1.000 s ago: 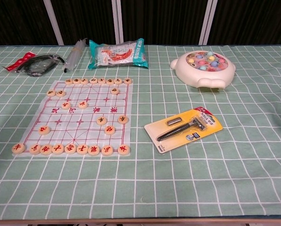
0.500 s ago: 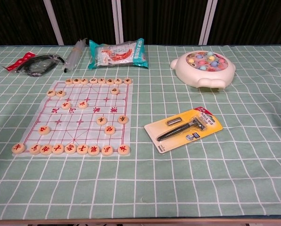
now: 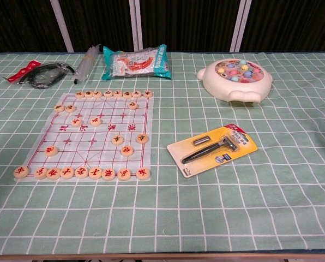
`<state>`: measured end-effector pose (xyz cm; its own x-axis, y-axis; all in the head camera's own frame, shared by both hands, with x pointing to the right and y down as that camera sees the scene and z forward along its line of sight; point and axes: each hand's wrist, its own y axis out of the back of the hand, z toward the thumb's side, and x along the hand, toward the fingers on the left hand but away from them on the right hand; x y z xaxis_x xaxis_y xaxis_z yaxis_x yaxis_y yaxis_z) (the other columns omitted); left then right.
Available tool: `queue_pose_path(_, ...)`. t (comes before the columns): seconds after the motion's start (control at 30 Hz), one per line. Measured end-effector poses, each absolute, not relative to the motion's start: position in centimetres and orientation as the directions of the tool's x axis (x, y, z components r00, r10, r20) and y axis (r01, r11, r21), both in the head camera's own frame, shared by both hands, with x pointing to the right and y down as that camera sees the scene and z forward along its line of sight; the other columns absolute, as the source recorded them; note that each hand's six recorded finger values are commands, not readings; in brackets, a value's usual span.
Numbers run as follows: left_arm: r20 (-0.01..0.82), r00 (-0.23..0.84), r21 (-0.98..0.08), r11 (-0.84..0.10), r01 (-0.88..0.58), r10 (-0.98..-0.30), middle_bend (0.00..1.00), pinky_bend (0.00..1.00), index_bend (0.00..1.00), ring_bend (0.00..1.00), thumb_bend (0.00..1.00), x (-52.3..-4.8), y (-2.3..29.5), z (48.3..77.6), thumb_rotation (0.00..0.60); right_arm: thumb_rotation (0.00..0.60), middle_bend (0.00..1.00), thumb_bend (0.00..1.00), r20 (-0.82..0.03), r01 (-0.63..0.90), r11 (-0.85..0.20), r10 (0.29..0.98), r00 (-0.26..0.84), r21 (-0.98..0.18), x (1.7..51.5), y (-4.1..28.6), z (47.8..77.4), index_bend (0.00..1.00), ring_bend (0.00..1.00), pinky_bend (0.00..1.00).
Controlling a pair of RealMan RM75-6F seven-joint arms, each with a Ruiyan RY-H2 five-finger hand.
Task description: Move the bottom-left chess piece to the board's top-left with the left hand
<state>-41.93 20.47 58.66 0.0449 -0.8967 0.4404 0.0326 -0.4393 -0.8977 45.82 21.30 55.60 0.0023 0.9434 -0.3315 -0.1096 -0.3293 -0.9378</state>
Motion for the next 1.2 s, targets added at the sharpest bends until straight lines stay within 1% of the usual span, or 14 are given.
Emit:
queue_pose_path(0.1, 0.476, 0.055, -0.879, -0.475, 0.031, -0.878, 0.96, 0.98, 0.35, 0.9, 0.14, -41.2, 20.5, 59.3, 0.6, 0.6, 0.0, 0.34, -0.333, -0.107, -0.331, 0.943, 0.001, -0.938, 45.8, 21.3, 55.6, 0.0, 0.0, 0.01)
queue_pose_path(0.2, 0.518, 0.069, -0.856, -0.516, 0.037, -0.853, 0.98, 1.0, 0.41, 0.92, 0.17, -40.2, 20.6, 60.1, 0.6, 0.6, 0.0, 0.34, -0.336, -0.105, -0.334, 0.942, -0.001, -0.937, 45.8, 21.3, 55.6, 0.0, 0.0, 0.01)
queue_pose_path(0.3, 0.549, 0.084, -0.836, -0.546, 0.058, -0.831, 1.0, 1.0, 0.43, 0.93, 0.23, -39.2, 20.4, 60.9, 0.6, 0.6, 0.0, 0.34, -0.339, -0.099, -0.338, 0.941, -0.006, -0.936, 45.9, 21.4, 55.6, 0.0, 0.0, 0.01)
queue_pose_path(0.37, 0.565, 0.092, -0.825, -0.561, 0.069, -0.82, 1.0, 1.0, 0.44, 0.94, 0.25, -38.5, 20.4, 61.5, 0.6, 0.6, 0.0, 0.34, -0.339, -0.096, -0.338, 0.941, -0.007, -0.936, 45.9, 21.4, 55.6, 0.0, 0.0, 0.01)
queue_pose_path(0.8, 0.639, 0.089, -0.768, -0.628, 0.122, -0.764, 1.0, 1.0, 0.44, 0.95, 0.25, -34.3, 20.3, 65.2, 0.6, 0.6, 0.0, 0.34, -0.351, -0.053, -0.351, 0.936, -0.019, -0.935, 45.9, 21.5, 55.6, 0.0, 0.0, 0.01)
queue_pose_path(1.2, 0.692, 0.061, -0.719, -0.678, 0.155, -0.719, 1.0, 1.0, 0.43, 0.95, 0.26, -33.0, 20.6, 68.0, 0.6, 0.6, 0.0, 0.34, -0.357, -0.039, -0.358, 0.934, -0.025, -0.933, 45.9, 21.5, 55.7, 0.0, 0.0, 0.01)
